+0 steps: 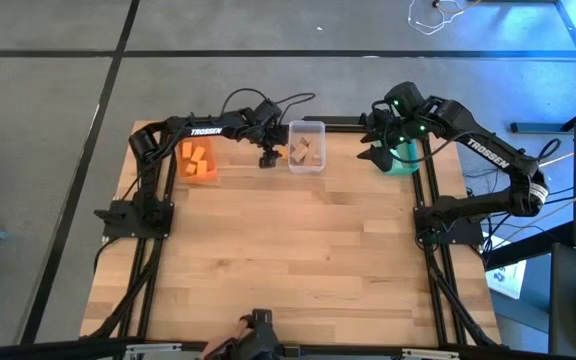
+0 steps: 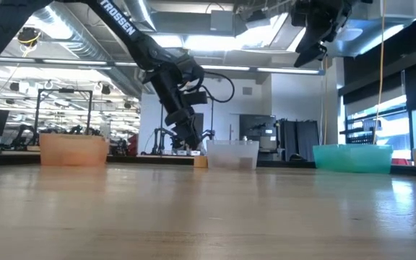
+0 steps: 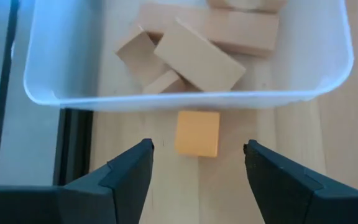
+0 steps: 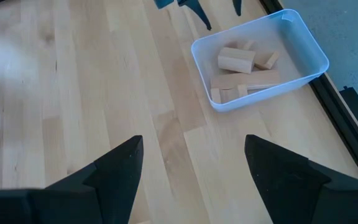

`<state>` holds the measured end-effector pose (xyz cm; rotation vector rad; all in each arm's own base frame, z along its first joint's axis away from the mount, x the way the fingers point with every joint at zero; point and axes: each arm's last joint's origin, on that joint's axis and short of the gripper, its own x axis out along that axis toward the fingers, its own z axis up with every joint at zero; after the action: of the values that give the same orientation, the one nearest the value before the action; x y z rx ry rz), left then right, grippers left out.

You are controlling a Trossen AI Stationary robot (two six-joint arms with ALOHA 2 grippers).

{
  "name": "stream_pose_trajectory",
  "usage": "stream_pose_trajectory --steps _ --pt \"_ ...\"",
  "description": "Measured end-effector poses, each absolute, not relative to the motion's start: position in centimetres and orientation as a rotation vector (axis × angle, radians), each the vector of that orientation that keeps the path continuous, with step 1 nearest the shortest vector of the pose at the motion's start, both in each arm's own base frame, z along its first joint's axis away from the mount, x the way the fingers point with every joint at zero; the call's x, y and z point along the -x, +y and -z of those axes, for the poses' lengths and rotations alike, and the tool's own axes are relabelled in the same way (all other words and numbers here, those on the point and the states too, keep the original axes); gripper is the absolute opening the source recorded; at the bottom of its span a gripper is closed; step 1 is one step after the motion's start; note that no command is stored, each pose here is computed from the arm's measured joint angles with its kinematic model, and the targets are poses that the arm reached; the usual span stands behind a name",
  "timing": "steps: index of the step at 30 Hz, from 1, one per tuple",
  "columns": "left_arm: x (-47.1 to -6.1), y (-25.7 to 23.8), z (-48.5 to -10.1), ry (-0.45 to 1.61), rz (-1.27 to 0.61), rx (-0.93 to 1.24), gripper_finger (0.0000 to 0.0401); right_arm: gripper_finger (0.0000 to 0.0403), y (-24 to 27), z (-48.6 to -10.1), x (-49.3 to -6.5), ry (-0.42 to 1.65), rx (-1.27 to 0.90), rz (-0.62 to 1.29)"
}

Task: Sort & place blocks by color
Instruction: Put the orange block into the orange bin

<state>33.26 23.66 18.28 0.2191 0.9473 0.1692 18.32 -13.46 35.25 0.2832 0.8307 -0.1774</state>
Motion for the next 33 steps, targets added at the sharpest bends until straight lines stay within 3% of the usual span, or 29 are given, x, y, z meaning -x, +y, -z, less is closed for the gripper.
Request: stream_pose_trajectory --steps 33 --pt "-33.2 25.4 -16.5 0.887 -0.148 -0.167 0.0242 0.0281 -13.5 -35.3 -18.4 0.824 -0.279 0.179"
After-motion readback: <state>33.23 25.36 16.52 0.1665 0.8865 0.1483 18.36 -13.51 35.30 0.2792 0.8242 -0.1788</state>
